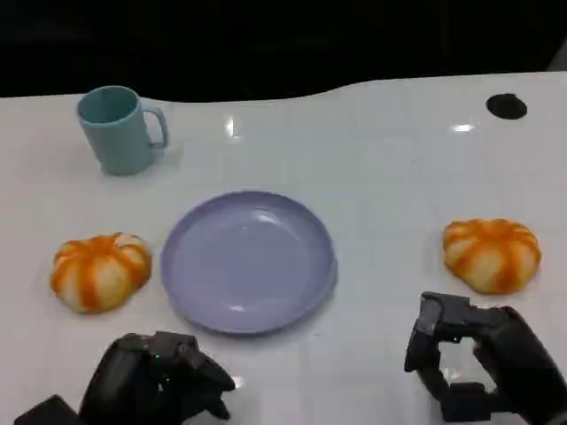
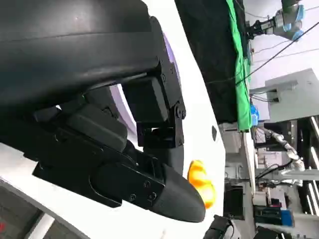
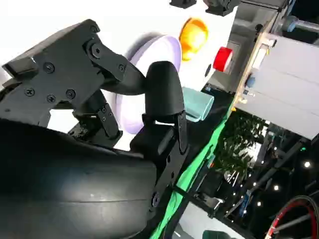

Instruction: Grasp the bread from the table and place it into the plate.

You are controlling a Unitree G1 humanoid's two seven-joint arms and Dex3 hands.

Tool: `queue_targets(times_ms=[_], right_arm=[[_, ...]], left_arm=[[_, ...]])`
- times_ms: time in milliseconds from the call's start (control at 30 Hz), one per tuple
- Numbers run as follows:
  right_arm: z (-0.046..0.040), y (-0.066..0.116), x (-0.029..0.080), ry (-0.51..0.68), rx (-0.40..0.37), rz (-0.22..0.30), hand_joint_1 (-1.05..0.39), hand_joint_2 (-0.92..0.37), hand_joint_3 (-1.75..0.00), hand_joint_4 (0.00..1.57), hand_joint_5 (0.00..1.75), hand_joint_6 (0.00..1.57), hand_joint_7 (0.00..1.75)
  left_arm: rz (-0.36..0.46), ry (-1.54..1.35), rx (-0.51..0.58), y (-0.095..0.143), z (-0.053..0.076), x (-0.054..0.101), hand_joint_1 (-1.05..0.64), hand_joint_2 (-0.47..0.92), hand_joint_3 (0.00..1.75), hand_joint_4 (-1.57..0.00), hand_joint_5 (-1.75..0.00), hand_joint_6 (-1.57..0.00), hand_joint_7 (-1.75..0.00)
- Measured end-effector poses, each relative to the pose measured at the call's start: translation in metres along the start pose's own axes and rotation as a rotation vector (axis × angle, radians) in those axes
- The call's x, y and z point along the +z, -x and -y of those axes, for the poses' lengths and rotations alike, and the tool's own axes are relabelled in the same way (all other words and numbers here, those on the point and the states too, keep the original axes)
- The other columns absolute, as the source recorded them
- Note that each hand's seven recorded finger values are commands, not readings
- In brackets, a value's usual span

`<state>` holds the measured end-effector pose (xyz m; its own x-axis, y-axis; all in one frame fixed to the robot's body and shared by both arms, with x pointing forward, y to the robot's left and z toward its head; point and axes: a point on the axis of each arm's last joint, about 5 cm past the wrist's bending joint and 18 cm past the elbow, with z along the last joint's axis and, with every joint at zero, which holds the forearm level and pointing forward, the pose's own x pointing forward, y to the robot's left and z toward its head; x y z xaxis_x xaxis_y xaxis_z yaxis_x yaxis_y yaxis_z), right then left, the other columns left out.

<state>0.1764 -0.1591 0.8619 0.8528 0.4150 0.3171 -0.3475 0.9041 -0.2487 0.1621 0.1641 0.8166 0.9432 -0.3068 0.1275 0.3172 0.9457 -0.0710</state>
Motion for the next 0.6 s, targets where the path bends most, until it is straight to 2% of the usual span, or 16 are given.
queue_targets(times_ms=[600], right_arm=[[0.0000, 0.0000, 0.0002, 0.002, 0.001, 0.003, -0.16, -0.46, -1.21, 0.86, 1.74, 0.81, 1.45]], left_arm=[[-0.005, 0.001, -0.001, 0.0000, 0.0000, -0.0002, -1.05, 0.90, 0.00, -1.26, -0.93, -1.34, -0.59]])
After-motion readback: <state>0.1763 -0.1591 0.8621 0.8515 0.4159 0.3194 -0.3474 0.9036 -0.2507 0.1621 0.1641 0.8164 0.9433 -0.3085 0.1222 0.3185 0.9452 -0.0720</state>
